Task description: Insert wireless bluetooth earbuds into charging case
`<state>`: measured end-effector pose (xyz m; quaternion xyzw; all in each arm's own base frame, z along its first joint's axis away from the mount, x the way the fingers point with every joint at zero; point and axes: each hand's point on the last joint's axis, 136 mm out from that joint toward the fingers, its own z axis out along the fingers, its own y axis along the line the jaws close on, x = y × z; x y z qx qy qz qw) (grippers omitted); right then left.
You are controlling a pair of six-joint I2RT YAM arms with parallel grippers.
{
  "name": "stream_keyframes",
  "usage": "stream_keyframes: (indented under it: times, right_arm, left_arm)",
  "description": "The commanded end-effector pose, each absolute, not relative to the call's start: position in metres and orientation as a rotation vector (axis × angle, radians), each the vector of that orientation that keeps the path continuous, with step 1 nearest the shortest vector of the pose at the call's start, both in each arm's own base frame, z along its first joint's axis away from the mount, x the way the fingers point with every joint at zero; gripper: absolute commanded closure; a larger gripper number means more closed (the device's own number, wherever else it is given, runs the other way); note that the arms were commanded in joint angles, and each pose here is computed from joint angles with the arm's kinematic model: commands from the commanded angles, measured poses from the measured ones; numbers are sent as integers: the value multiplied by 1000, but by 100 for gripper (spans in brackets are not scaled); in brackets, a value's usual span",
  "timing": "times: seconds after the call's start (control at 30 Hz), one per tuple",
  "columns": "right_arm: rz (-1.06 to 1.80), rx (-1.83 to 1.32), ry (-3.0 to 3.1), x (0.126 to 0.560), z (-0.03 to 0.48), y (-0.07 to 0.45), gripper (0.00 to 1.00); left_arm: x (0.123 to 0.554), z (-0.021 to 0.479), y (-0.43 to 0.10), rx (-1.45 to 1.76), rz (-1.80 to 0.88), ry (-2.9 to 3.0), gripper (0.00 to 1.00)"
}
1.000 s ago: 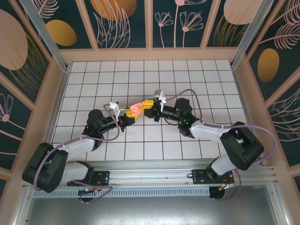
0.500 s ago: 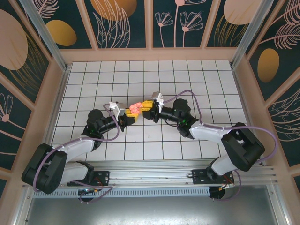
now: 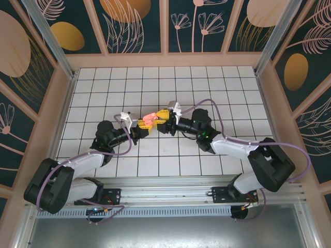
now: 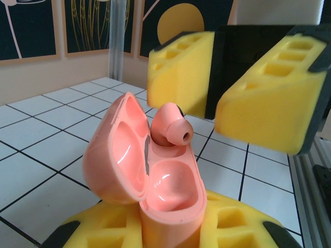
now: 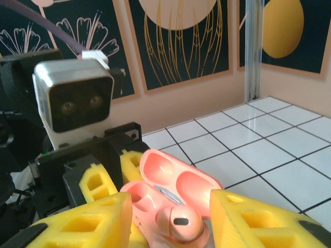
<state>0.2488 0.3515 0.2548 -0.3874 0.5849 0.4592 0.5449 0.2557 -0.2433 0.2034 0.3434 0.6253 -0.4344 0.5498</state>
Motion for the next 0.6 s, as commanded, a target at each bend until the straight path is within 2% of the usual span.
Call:
stream_keyframes:
  times: [0.0, 0.2, 0.57]
  right_arm:
    - [1098, -898, 1297, 238, 285, 344, 54]
    - [1083, -853, 1291, 233, 293, 330, 47]
    - [1076, -794, 1398, 253, 276, 329, 45]
  left_arm:
    - [254, 222, -246, 839, -1012, 1395, 86]
    - [254, 222, -246, 840, -1017, 1397, 86]
    - [250, 225, -247, 856, -1031, 1381, 86]
